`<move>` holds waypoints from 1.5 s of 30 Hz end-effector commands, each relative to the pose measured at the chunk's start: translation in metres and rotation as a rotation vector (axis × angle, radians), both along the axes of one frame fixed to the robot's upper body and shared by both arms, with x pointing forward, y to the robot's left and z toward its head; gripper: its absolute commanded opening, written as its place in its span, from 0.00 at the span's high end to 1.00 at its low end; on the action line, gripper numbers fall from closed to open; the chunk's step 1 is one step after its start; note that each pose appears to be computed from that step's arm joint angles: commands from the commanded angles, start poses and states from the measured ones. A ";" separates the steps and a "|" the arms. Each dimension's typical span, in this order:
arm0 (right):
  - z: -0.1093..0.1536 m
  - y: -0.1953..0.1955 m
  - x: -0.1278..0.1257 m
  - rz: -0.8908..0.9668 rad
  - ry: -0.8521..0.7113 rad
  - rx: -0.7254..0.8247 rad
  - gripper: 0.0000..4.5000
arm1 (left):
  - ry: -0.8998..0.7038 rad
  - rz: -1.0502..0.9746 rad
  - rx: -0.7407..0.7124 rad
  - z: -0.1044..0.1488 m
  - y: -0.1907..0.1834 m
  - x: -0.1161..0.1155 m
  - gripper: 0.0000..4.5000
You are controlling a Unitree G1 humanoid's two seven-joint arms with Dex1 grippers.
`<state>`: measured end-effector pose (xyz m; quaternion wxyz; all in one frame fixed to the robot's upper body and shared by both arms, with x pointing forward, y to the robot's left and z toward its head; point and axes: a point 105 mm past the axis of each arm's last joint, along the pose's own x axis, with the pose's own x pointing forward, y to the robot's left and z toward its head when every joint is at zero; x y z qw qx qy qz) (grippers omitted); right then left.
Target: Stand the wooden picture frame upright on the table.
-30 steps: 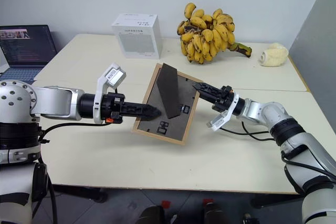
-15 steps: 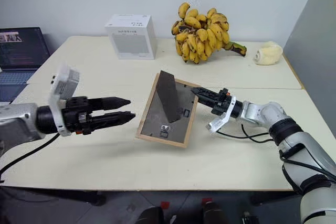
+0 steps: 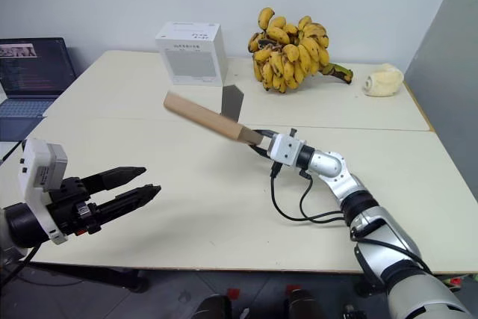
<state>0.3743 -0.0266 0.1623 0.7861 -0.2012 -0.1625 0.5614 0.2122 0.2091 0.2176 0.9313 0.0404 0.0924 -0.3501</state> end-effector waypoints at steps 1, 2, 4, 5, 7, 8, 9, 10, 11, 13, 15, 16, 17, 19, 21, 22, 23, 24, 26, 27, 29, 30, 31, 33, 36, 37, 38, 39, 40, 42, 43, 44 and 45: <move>0.006 0.001 -0.020 0.174 0.268 0.098 0.70 | -0.056 0.000 0.026 0.012 -0.001 -0.004 0.29; 0.003 0.002 -0.025 0.205 0.326 0.103 0.70 | -0.050 -0.002 0.034 0.010 -0.001 -0.005 0.29; -0.006 0.000 -0.032 0.241 0.438 0.104 0.70 | -0.043 -0.005 0.042 0.008 -0.001 -0.005 0.29; -0.010 -0.001 -0.035 0.252 0.489 0.110 0.70 | -0.042 -0.006 0.041 0.007 -0.002 -0.004 0.29; -0.015 -0.003 -0.040 0.266 0.559 0.119 0.70 | -0.044 -0.010 0.038 0.008 -0.003 -0.003 0.29; -0.019 -0.003 -0.044 0.278 0.585 0.116 0.70 | -0.047 -0.015 0.035 0.009 -0.004 -0.003 0.29; -0.022 -0.004 -0.047 0.285 0.605 0.111 0.70 | -0.051 -0.018 0.032 0.010 -0.005 -0.002 0.29; -0.027 -0.003 -0.050 0.284 0.616 0.108 0.70 | -0.054 -0.022 0.026 0.012 -0.005 -0.001 0.29; -0.030 -0.003 -0.051 0.276 0.630 0.112 0.70 | -0.055 -0.023 0.024 0.013 -0.005 0.000 0.29; -0.037 -0.001 -0.051 0.257 0.649 0.116 0.70 | -0.054 -0.028 0.034 0.013 -0.006 0.001 0.29; -0.042 0.000 -0.052 0.245 0.661 0.118 0.70 | -0.052 -0.034 0.036 0.013 -0.007 0.001 0.29; -0.045 0.001 -0.053 0.240 0.670 0.122 0.70 | -0.051 -0.039 0.035 0.014 -0.008 0.002 0.29; -0.048 0.003 -0.054 0.237 0.678 0.125 0.70 | -0.050 -0.044 0.035 0.014 -0.010 0.001 0.29; -0.053 0.005 -0.057 0.236 0.687 0.127 0.70 | -0.049 -0.052 0.036 0.014 -0.012 0.001 0.29; -0.057 0.007 -0.058 0.232 0.697 0.130 0.70 | -0.049 -0.057 0.035 0.015 -0.013 0.002 0.29; -0.059 0.007 -0.058 0.227 0.704 0.132 0.70 | -0.049 -0.061 0.035 0.016 -0.014 0.002 0.29; -0.061 0.007 -0.058 0.222 0.710 0.133 0.70 | -0.048 -0.065 0.035 0.017 -0.014 0.002 0.29; -0.063 0.007 -0.058 0.217 0.714 0.134 0.70 | -0.049 -0.069 0.037 0.017 -0.015 0.002 0.29; -0.066 0.006 -0.057 0.206 0.720 0.132 0.70 | -0.049 -0.072 0.036 0.019 -0.015 0.002 0.29; -0.067 0.005 -0.056 0.198 0.727 0.135 0.70 | -0.050 -0.073 0.035 0.020 -0.015 0.002 0.29; -0.069 0.003 -0.053 0.174 0.733 0.142 0.63 | -0.051 -0.077 0.035 0.021 -0.015 0.003 0.28; -0.070 0.003 -0.051 0.160 0.731 0.141 0.57 | -0.051 -0.079 0.035 0.021 -0.016 0.003 0.28; -0.070 0.002 -0.049 0.148 0.726 0.141 0.55 | -0.052 -0.082 0.034 0.021 -0.016 0.004 0.28; -0.071 0.001 -0.047 0.129 0.718 0.139 0.43 | -0.055 -0.086 0.031 0.022 -0.017 0.005 0.28; -0.072 -0.002 -0.045 0.102 0.688 0.127 0.25 | -0.071 -0.089 0.028 0.023 -0.018 0.008 0.28; -0.074 -0.004 -0.045 0.091 0.678 0.115 0.21 | -0.080 -0.086 0.022 0.024 -0.019 0.011 0.28; -0.075 -0.005 -0.045 0.084 0.671 0.105 0.21 | -0.086 -0.085 0.017 0.024 -0.020 0.013 0.28; -0.076 -0.008 -0.045 0.077 0.667 0.092 0.21 | -0.097 -0.083 0.014 0.025 -0.020 0.015 0.28; -0.076 -0.010 -0.046 0.071 0.657 0.078 0.21 | -0.108 -0.083 0.012 0.025 -0.021 0.016 0.28; -0.079 -0.019 -0.048 0.050 0.624 0.025 0.21 | -0.120 -0.091 0.011 0.025 -0.023 0.019 0.28; -0.081 -0.025 -0.050 0.036 0.608 -0.005 0.21 | -0.124 -0.099 0.014 0.023 -0.025 0.020 0.28; -0.082 -0.031 -0.052 0.026 0.600 -0.029 0.21 | -0.129 -0.105 0.020 0.022 -0.026 0.021 0.28; -0.083 -0.038 -0.057 0.016 0.586 -0.062 0.21 | -0.126 -0.118 0.028 0.020 -0.027 0.022 0.28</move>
